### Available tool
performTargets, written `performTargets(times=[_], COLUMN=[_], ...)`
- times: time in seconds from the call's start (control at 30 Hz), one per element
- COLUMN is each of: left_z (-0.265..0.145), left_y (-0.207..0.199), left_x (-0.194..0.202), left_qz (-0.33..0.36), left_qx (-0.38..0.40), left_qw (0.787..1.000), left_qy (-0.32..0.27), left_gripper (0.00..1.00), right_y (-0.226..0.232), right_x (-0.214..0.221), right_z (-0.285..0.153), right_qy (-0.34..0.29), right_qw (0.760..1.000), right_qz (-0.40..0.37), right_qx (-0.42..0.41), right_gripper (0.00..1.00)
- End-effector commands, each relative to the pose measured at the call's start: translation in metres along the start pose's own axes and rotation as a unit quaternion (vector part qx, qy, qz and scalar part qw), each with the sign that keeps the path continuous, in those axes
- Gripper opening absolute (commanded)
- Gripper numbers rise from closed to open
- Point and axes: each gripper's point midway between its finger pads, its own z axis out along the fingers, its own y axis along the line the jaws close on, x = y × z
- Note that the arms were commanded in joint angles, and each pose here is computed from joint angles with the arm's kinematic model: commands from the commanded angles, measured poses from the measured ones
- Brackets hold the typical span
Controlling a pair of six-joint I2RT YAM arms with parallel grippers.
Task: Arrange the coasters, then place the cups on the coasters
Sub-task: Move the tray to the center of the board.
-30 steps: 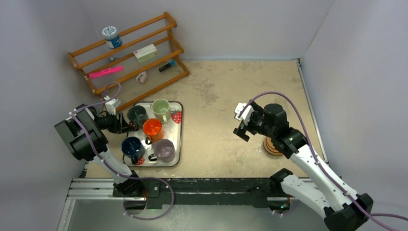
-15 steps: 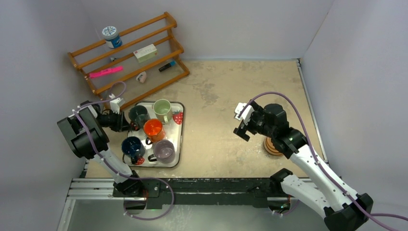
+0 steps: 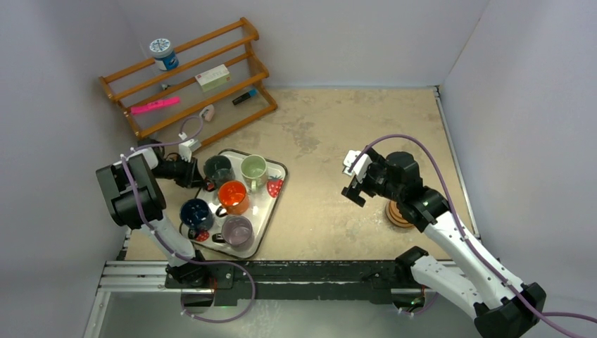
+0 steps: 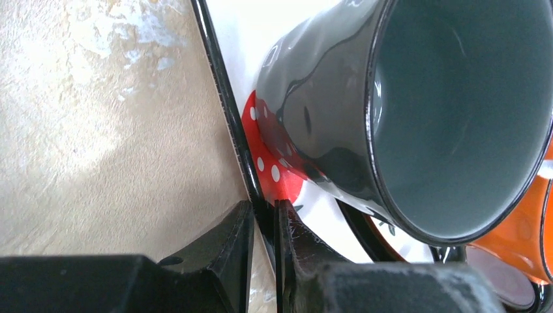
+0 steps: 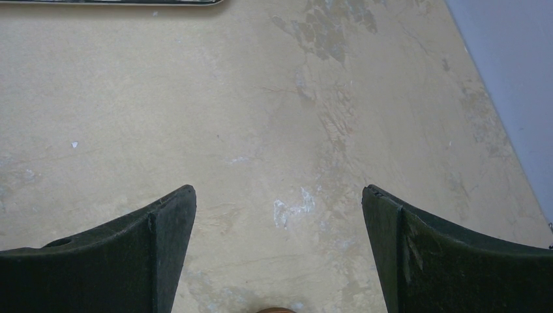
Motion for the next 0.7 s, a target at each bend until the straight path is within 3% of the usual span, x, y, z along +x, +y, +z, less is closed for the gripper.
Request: performTargets(times=[0.0, 0.3, 0.67], left_z=[0.015, 0.042, 0.043], left_y=[0.002, 0.019, 0.044], left_x=[-0.023, -0.058, -0.106], left_qz=[0.019, 0.032, 0.044], left_qx=[-0.009, -0.067, -0.138], left_qw=[1.000, 0.997, 0.989], left_qy=[-0.012, -0.018, -0.037], left_gripper=[0.03, 0.00, 0.00], right_y=[-0.005, -0.002, -0.001], right_x=[-0.006, -0.005, -0.001], right_z=[0.001, 0.004, 0.007], right_qy=[-0.004, -0.002, 0.001], right_qw=[1.000, 1.000, 1.000], right_qz=[-0.006, -0.007, -0.009], right_qx=[0.007, -0.006, -0.006], right_gripper=[0.99, 0.99, 0.99])
